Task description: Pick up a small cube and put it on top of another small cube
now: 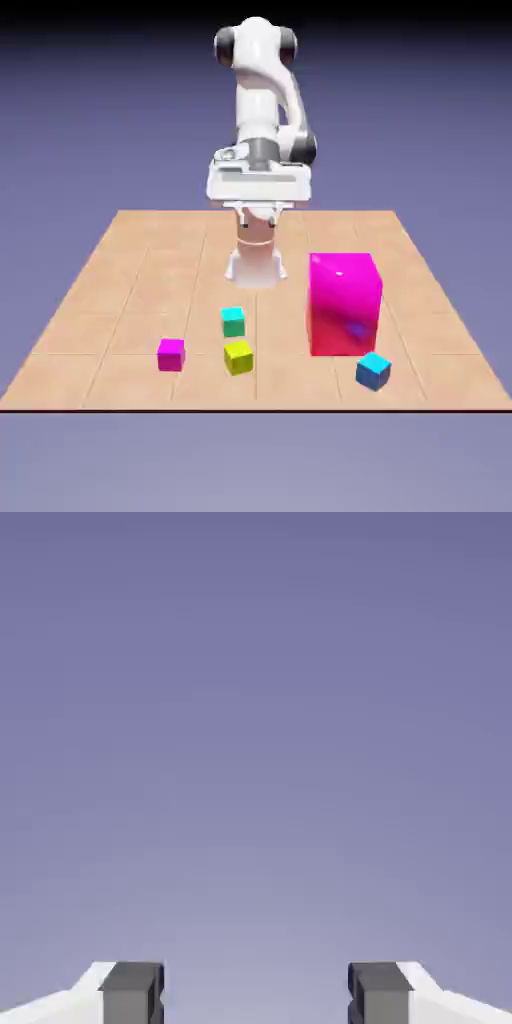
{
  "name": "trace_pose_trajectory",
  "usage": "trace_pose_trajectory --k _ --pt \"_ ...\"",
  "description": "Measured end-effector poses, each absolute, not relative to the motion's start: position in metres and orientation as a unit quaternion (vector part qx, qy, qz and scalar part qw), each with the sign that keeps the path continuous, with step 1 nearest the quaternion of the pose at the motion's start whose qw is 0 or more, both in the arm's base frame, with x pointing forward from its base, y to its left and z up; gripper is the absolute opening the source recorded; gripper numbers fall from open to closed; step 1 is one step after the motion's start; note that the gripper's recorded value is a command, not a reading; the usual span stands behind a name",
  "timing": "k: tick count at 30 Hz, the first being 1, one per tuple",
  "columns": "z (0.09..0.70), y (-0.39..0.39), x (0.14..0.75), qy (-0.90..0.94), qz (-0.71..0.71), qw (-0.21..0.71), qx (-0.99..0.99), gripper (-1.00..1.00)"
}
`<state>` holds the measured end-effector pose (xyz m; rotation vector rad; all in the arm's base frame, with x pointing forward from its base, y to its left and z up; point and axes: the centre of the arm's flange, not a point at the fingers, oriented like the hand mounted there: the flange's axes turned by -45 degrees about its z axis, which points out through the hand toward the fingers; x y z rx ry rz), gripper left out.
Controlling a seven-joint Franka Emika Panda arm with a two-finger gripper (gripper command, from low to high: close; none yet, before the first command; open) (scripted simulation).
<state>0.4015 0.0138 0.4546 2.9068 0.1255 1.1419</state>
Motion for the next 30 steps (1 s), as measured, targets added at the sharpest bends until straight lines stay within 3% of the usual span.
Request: trace_pose_trajectory --k 16,30 --pt "0.359 0.161 0.518 0.216 0.058 0.048 0.974 0.0" --pt "0.237 0.28 0.544 0.32 -0.192 0.099 0.923 0.0"
